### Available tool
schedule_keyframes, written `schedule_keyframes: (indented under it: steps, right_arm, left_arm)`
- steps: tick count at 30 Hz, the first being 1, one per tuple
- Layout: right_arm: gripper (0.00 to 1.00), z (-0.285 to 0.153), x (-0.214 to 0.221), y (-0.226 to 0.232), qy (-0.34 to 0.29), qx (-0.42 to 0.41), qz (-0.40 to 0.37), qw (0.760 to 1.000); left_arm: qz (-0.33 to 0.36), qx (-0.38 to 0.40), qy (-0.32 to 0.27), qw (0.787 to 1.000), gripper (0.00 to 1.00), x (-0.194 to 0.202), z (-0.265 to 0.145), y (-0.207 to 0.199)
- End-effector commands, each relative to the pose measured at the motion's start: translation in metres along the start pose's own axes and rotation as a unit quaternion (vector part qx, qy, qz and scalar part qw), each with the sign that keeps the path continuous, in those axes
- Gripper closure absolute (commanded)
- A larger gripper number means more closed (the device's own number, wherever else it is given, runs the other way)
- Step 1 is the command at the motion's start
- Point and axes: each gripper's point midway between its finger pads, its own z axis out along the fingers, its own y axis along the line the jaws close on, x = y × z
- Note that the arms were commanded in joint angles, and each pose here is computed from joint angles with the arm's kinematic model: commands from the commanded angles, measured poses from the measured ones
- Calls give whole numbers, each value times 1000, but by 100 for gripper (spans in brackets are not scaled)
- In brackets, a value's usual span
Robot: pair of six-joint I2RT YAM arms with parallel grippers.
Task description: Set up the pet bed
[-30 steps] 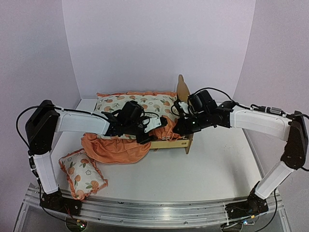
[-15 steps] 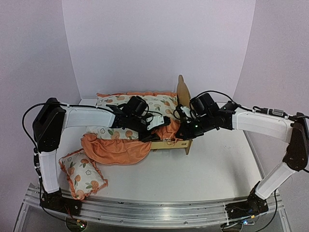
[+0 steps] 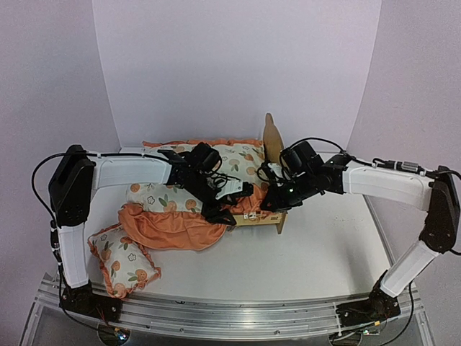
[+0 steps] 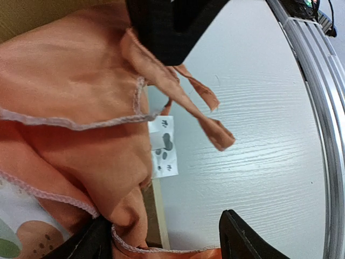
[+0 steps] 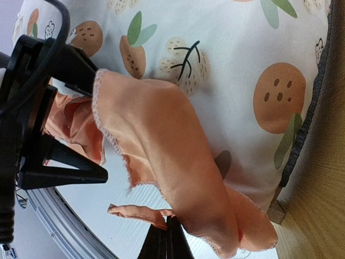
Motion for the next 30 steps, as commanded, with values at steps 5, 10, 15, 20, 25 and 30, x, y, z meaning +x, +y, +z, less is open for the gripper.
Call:
schedule_keyframes:
  steps: [5, 10, 15, 20, 25, 30]
  right_arm:
    - [100, 3, -13, 9, -6, -21, 7, 1000]
    - [99, 3, -13, 11, -5, -24, 8, 1000]
    - [98, 3, -11, 11, -2, -26, 9, 1000]
    - [93, -7, -5, 15, -2, -38, -3, 999]
    - [84, -28, 12, 15, 5, -39, -18, 999]
    - [65, -45, 38, 14, 31, -44, -20, 998]
  left_arm:
    - [-22, -42, 62, 997, 30, 27, 26, 28]
    - [-28, -40, 106, 993, 36, 52, 41, 25]
    - [-32, -30, 130, 991, 55, 65, 44, 16]
    - [-47, -28, 126, 991, 80, 54, 39, 19]
    - [-110, -35, 104, 988, 100, 28, 26, 34]
    - [-164, -51, 56, 983, 100, -17, -6, 56]
